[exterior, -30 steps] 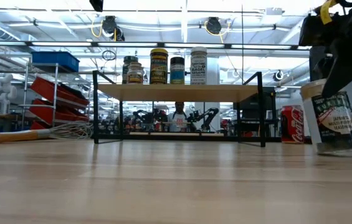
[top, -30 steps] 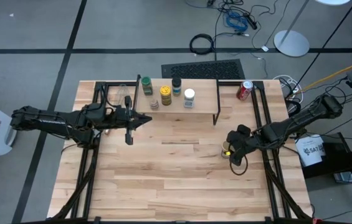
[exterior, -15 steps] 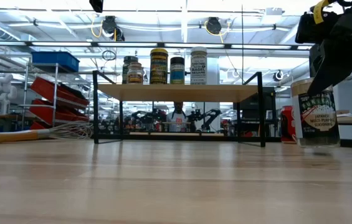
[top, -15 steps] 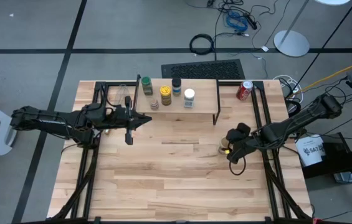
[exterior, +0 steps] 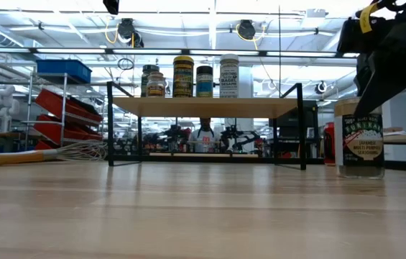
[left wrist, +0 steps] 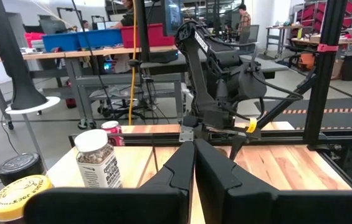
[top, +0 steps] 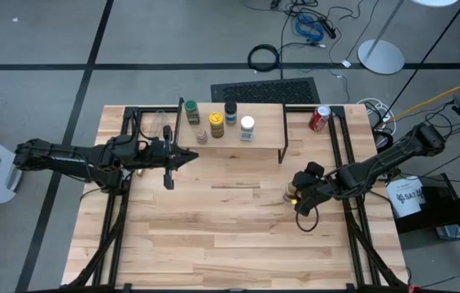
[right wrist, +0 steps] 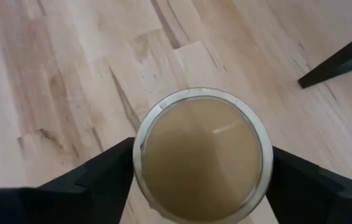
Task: Shelf spices
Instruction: Remove the golden seasoning bottle from the shelf, then remove the yellow seasoning bottle from the shelf
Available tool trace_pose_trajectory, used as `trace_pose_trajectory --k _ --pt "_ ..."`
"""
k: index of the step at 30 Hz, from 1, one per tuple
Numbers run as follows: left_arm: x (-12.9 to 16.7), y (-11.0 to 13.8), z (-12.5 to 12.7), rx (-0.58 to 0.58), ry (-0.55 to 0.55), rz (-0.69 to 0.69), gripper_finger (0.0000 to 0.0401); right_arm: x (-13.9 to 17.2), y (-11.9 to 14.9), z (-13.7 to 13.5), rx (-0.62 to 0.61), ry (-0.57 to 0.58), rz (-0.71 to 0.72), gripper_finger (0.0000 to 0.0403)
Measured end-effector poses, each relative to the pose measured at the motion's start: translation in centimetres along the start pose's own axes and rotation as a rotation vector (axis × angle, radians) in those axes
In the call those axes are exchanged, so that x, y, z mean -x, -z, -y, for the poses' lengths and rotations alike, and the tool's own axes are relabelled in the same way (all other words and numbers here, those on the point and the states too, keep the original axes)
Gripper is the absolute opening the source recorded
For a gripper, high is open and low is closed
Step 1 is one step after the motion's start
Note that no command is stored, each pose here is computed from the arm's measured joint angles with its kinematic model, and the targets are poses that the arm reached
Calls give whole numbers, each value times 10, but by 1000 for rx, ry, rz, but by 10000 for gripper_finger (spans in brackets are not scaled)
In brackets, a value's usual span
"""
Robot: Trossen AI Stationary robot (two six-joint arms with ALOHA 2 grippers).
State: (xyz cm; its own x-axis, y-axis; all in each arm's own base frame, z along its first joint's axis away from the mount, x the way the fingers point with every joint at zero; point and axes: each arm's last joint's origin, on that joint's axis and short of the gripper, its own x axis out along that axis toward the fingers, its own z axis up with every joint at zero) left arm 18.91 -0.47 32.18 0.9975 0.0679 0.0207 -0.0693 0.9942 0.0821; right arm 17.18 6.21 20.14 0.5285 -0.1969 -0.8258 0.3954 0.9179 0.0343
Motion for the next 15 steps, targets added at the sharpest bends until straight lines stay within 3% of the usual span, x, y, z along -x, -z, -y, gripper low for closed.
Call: trace_pose_trajectory --k 9,15 --pt "0 -5 -5 -75 -106 45 22 16 -10 0 9 -51 51 329" --pt "1 -9 -5 -124 -121 79 22 31 -23 -1 41 -40 109 329"
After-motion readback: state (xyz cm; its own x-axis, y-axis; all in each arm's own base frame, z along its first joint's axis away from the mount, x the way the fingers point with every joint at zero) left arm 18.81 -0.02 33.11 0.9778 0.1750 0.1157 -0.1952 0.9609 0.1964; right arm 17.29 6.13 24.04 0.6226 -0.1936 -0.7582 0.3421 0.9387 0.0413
